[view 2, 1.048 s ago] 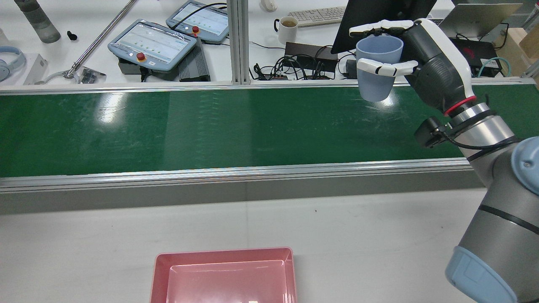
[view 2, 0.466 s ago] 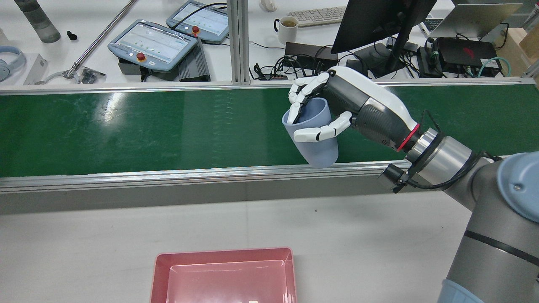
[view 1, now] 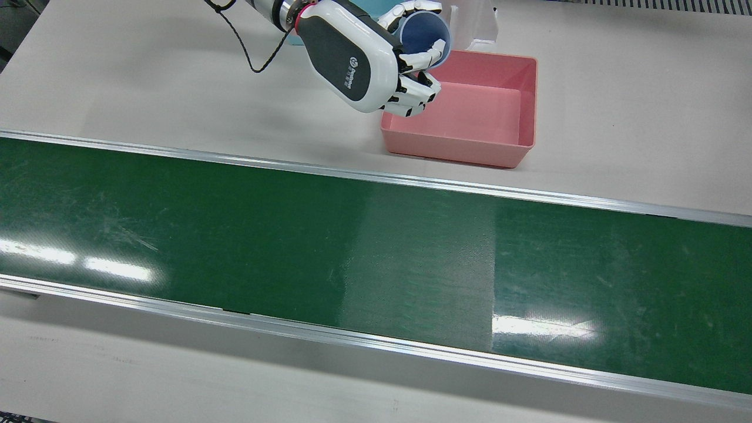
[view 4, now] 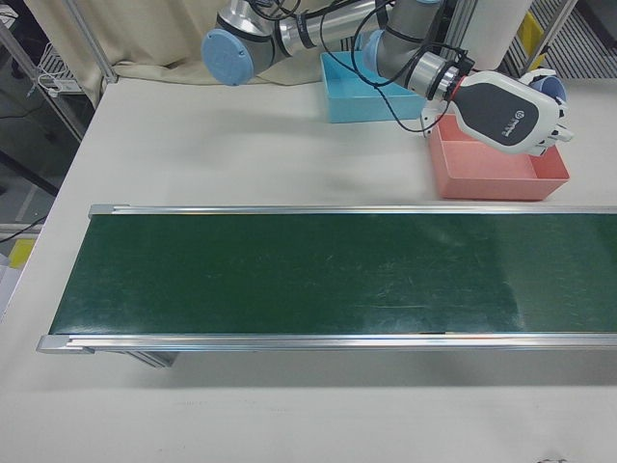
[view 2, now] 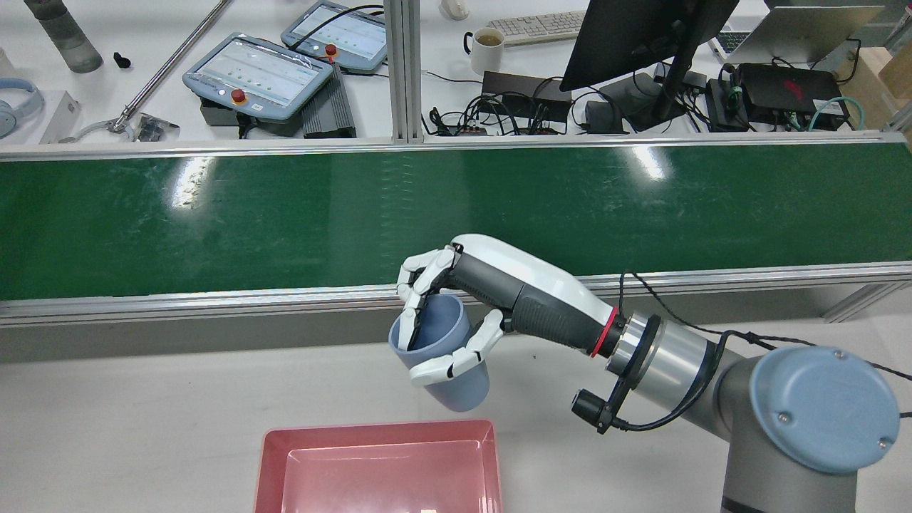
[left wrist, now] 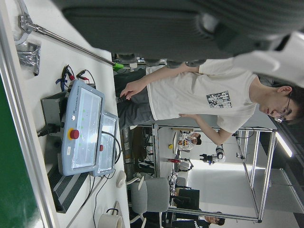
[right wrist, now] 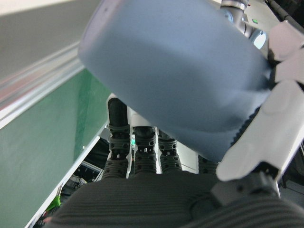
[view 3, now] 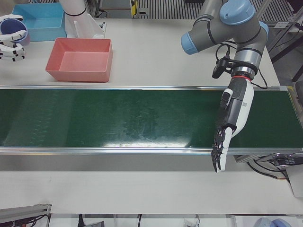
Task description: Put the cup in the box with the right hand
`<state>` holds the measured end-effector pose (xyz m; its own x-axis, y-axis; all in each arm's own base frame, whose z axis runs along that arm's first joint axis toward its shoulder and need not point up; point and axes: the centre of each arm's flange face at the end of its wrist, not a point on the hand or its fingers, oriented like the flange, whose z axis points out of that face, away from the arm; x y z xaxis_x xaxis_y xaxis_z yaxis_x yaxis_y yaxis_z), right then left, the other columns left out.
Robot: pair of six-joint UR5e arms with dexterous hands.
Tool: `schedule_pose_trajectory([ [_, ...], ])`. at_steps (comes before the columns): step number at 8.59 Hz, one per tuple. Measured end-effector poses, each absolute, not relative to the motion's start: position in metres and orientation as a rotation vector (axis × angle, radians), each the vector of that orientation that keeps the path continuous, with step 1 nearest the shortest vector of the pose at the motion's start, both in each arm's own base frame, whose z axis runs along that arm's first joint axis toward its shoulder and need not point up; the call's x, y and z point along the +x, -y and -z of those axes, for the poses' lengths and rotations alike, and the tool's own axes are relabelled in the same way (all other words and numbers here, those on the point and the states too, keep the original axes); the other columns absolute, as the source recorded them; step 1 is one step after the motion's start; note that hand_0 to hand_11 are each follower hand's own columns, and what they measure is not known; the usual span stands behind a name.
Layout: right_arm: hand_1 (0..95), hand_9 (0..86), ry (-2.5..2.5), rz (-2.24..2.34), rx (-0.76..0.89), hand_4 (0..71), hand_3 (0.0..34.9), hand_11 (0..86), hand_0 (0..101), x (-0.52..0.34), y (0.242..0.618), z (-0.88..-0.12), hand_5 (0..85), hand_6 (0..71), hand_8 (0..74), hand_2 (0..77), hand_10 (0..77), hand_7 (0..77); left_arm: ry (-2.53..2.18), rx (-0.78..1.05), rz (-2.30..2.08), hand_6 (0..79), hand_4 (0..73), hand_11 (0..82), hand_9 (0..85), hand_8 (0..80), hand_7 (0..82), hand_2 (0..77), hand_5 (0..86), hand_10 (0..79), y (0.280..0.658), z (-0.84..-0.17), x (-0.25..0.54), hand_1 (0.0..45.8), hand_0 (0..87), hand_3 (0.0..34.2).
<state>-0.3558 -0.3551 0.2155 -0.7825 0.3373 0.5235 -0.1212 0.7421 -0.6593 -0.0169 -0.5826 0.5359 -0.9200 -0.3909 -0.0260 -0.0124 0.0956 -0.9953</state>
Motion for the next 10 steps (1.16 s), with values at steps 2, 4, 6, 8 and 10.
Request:
schedule_pose_trajectory([
  [2, 9.3, 70.4, 2.279, -0.917, -0.201, 51.3, 0.0, 46.4, 48, -0.398, 0.311, -0.212, 19.6, 38.7, 50.7, 27.3, 32.2, 69.8, -2.092, -0.401, 1.898, 0.0, 0.0, 0.0, 0.5, 0.0, 0.0, 0.5, 0.0, 0.0, 0.583, -0.536, -0.017, 0.5, 0.0, 0.0],
  [4, 12.0, 62.7, 2.23, -0.933, -0.201, 49.1, 0.0, 26.7, 51, -0.426, 0.294, -0.223, 18.0, 25.1, 34.9, 28.4, 13.1, 70.4, -2.092, -0.401, 1.898, 0.0, 0.0, 0.0, 0.5, 0.0, 0.0, 0.5, 0.0, 0.0, 0.583, -0.537, -0.017, 0.5, 0.0, 0.0],
  [6, 4.4, 42.5, 2.184, -0.945, -0.198, 27.3, 0.0, 1.1, 27, -0.448, 0.291, -0.235, 0.5, 8.7, 7.6, 16.9, 0.0, 60.0, -2.091, -0.401, 1.899, 0.0, 0.0, 0.0, 0.5, 0.0, 0.0, 0.5, 0.0, 0.0, 0.583, -0.537, -0.017, 0.5, 0.0, 0.0],
  [8, 1.6, 15.3, 2.174, -0.946, -0.208, 2.2, 0.0, 1.1, 0, -0.455, 0.289, -0.235, 0.5, 7.1, 4.9, 2.7, 0.0, 36.5, -2.092, -0.401, 1.898, 0.0, 0.0, 0.0, 0.5, 0.0, 0.0, 0.5, 0.0, 0.0, 0.583, -0.537, -0.017, 0.5, 0.0, 0.0],
  [10, 1.1, 26.7, 2.203, -0.974, -0.221, 27.3, 0.0, 0.5, 16, -0.435, 0.298, -0.23, 0.5, 15.3, 10.4, 1.6, 0.0, 60.5, -2.092, -0.401, 1.898, 0.0, 0.0, 0.0, 0.5, 0.0, 0.0, 0.5, 0.0, 0.0, 0.583, -0.537, -0.017, 0.5, 0.0, 0.0],
])
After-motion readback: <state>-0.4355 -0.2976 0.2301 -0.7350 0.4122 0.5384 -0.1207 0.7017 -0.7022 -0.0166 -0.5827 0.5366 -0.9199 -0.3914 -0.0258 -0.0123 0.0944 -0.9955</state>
